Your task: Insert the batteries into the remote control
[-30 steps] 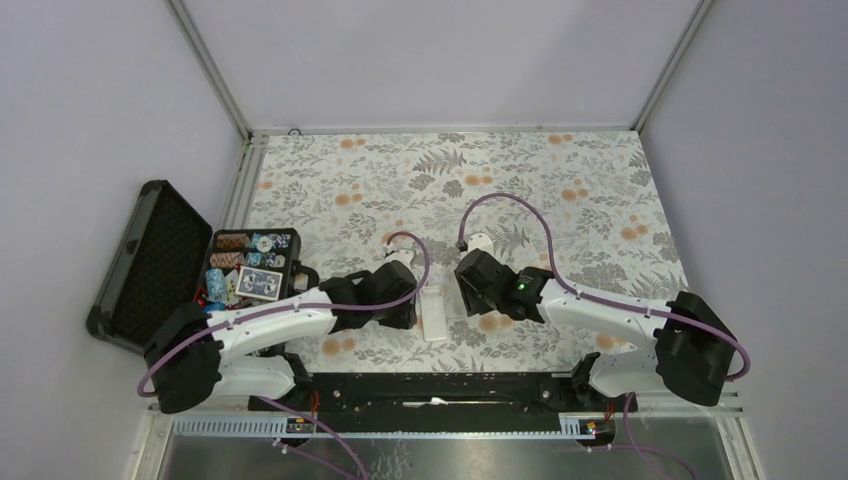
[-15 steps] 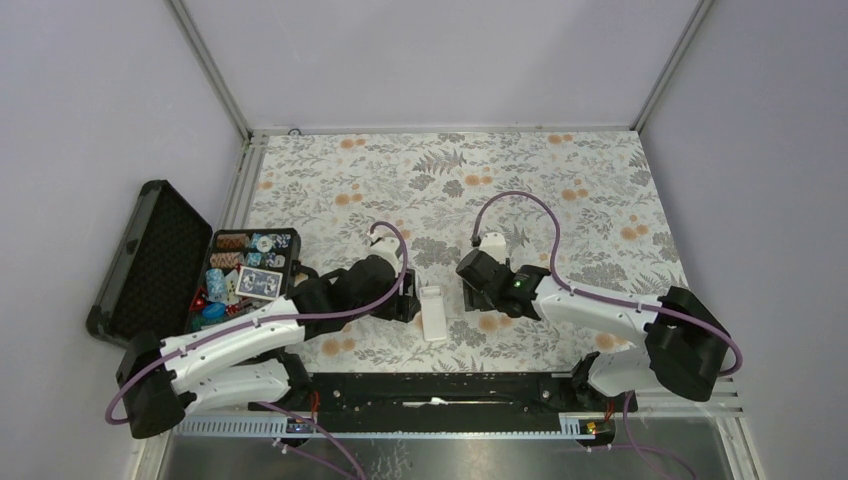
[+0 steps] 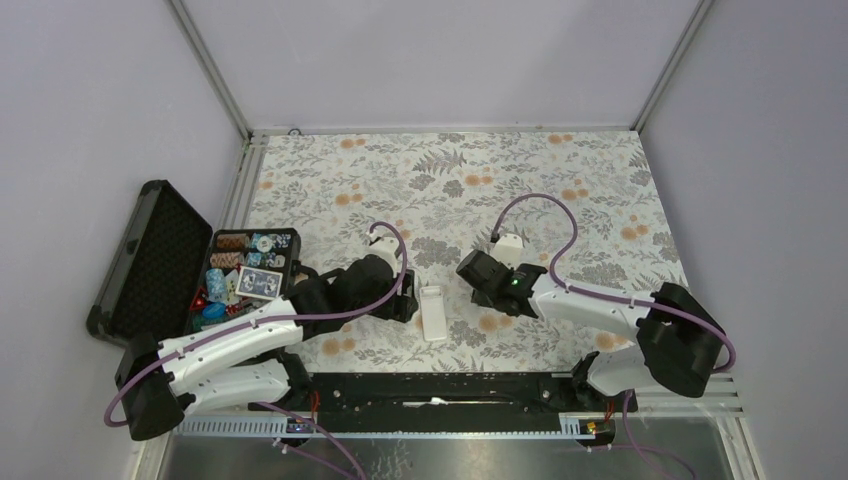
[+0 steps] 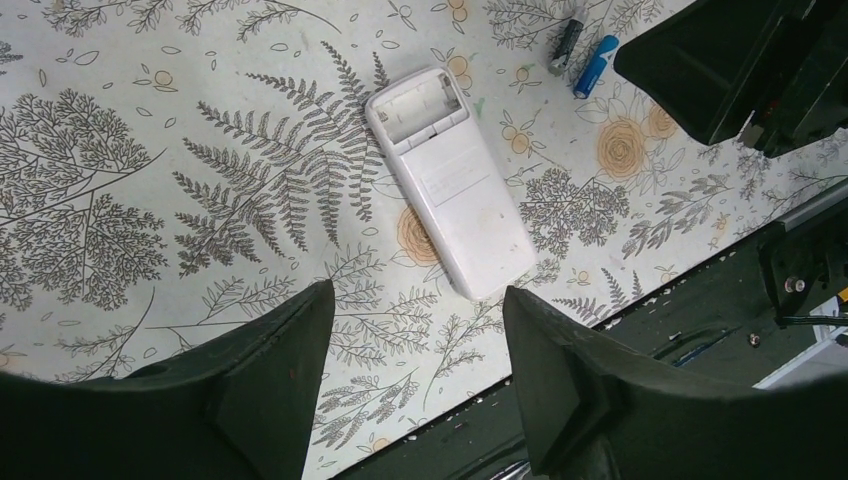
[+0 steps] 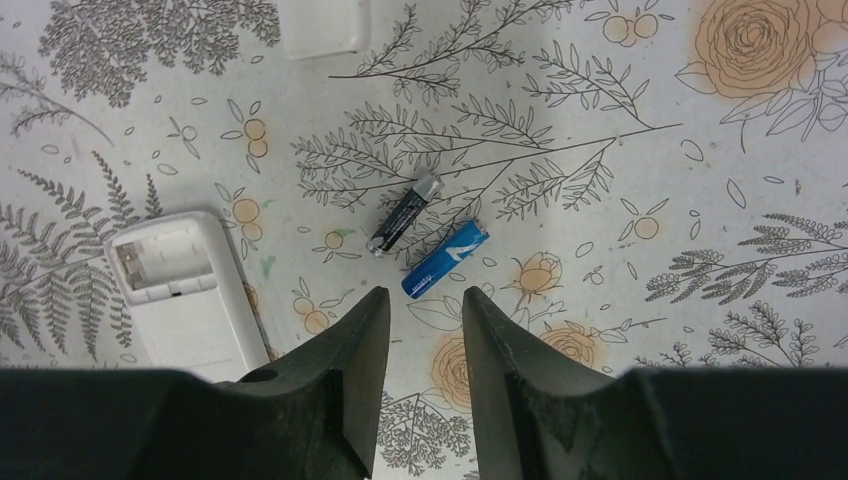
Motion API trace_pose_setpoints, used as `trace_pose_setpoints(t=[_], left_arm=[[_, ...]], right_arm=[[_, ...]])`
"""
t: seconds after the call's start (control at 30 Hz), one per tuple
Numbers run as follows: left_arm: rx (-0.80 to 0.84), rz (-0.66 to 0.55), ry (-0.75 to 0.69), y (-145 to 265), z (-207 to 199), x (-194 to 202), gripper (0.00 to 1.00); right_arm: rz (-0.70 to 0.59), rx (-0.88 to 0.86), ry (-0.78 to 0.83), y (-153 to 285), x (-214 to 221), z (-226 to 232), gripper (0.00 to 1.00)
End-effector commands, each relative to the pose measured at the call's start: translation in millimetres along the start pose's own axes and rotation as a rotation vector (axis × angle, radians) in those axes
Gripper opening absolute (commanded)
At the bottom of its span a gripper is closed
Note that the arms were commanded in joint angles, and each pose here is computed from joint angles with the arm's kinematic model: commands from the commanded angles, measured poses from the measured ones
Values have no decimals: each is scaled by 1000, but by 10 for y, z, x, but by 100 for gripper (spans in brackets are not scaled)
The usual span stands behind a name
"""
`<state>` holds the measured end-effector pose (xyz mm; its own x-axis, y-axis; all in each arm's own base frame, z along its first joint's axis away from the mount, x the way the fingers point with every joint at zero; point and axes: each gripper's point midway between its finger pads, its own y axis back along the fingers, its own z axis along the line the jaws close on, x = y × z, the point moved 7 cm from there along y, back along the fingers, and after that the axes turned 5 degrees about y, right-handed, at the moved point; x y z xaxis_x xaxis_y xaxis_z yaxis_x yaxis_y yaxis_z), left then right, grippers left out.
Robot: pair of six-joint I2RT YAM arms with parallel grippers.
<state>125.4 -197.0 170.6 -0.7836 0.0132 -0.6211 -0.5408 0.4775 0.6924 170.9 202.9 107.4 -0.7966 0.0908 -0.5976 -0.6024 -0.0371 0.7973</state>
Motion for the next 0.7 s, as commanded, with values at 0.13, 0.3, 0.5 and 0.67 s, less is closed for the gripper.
trace_pose_setpoints(t=[0.13,0.3,0.5,0.67], left_arm=[[26,-72,-10,95,-57,-184,67],[29,-77,-16,107,-51,-195,67],[26,-82,-17,108,-34,-202,68],[34,-80,-18,105,-40,-203,68]], right_arm=[[-5,103,-108,-177,12,-52,39],[24,117,-115,-251,31,-15,38],[38,127,-124,-291,46,-6,38],[39,132,-133,-306,52,-3,38]])
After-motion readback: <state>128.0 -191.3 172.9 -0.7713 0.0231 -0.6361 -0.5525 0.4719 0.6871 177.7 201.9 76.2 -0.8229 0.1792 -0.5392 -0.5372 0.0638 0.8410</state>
